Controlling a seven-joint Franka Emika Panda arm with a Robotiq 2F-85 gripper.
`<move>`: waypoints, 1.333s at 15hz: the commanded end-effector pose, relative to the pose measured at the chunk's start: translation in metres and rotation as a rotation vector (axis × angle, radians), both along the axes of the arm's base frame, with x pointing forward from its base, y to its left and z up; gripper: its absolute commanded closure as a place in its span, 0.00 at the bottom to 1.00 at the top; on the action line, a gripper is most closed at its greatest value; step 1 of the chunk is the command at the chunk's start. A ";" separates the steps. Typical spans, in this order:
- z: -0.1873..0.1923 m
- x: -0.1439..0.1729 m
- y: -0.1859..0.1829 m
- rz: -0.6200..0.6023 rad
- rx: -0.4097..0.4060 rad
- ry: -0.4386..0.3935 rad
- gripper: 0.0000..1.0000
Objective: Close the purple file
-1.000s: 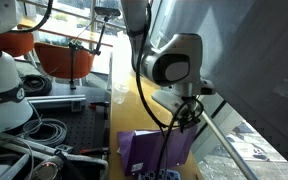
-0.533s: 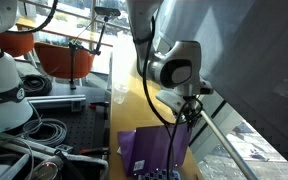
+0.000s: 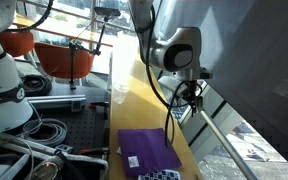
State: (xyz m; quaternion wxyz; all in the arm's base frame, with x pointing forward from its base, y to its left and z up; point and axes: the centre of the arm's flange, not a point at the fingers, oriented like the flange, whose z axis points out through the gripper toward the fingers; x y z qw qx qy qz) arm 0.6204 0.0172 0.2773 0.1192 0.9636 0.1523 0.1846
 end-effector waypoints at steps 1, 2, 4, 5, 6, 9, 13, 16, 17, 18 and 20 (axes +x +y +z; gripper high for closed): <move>0.067 -0.027 -0.044 -0.182 0.029 0.076 0.00; 0.078 -0.036 -0.059 -0.231 0.035 0.107 0.00; 0.098 -0.062 -0.083 -0.317 0.061 0.193 0.00; 0.107 -0.075 -0.092 -0.364 0.069 0.232 0.00; 0.114 -0.092 -0.103 -0.401 0.088 0.280 0.00; 0.130 -0.133 -0.115 -0.437 0.189 0.369 0.00; 0.137 -0.176 -0.111 -0.379 0.243 0.334 0.00; 0.133 -0.199 -0.101 -0.340 0.214 0.310 0.00; 0.131 -0.173 -0.108 -0.371 0.217 0.345 0.00; 0.130 -0.178 -0.106 -0.367 0.218 0.345 0.00; 0.130 -0.178 -0.106 -0.367 0.217 0.346 0.00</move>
